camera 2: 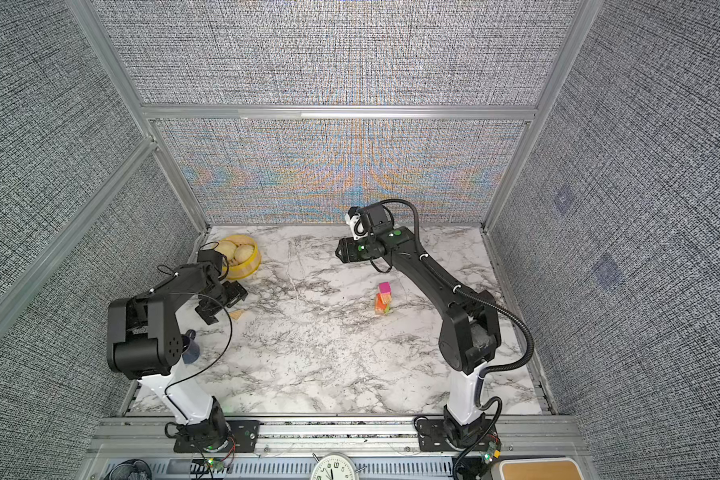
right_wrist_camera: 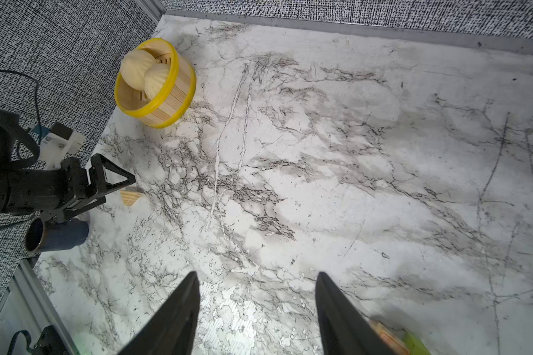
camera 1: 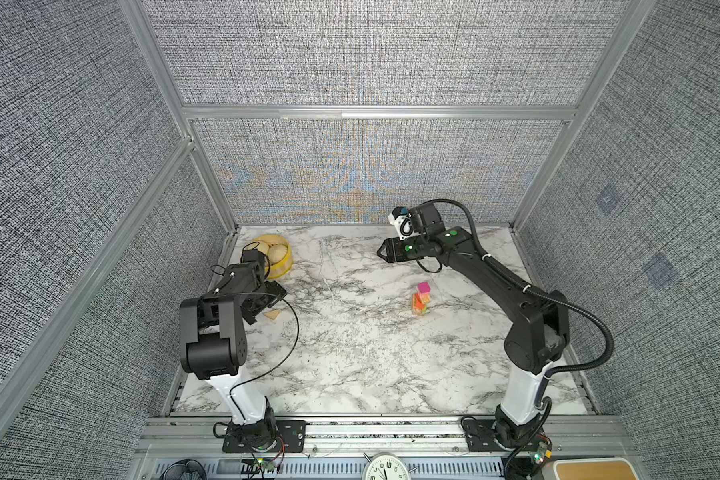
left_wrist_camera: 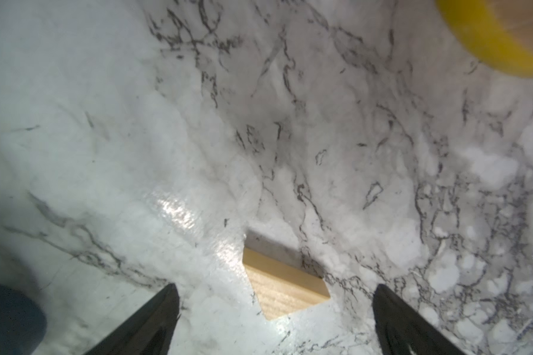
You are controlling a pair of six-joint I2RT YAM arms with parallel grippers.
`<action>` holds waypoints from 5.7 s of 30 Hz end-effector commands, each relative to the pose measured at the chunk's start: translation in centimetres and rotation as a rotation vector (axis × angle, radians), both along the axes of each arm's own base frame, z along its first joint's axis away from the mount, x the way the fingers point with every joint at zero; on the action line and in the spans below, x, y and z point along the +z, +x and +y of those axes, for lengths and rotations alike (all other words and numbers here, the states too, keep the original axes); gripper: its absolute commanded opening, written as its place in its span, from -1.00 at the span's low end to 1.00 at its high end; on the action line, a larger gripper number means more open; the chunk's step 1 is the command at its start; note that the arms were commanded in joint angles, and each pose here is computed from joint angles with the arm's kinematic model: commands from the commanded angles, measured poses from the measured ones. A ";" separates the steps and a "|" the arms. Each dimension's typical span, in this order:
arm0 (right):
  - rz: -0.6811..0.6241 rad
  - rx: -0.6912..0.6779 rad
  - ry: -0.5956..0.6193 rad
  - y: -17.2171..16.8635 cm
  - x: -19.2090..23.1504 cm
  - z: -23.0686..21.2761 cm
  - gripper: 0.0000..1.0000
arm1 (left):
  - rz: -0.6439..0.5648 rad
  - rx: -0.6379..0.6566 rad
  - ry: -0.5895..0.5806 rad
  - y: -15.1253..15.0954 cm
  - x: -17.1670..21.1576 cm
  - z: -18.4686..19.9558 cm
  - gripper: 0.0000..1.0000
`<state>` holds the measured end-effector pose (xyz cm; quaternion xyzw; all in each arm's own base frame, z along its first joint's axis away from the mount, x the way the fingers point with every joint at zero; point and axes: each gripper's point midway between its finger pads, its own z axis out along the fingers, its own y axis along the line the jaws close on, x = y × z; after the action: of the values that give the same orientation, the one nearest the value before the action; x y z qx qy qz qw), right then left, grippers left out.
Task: Build the wood block tower
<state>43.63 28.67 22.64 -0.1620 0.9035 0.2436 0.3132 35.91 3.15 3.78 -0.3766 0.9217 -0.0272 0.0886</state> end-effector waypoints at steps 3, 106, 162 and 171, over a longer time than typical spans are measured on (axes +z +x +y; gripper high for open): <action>-0.014 0.006 0.004 0.0 0.3 0.0 0.23 | 0.003 -0.011 0.001 0.4 -0.5 0.1 0.92; 0.237 0.094 0.183 -4.4 2.0 -1.7 0.04 | -1.001 -1.325 -0.502 -2.2 17.1 -37.4 -0.68; 0.313 0.107 0.244 -4.2 0.0 -0.8 -0.97 | -1.038 -1.338 -0.460 -1.4 19.0 -37.8 0.21; 0.257 0.123 0.332 -4.0 2.0 -1.9 -0.97 | -1.136 -1.203 -0.587 -1.0 20.2 -34.5 0.57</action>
<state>39.60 26.33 23.04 -0.1163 0.8908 0.3985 0.1847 34.65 -31.72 21.87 0.2537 0.7695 -0.4391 0.3882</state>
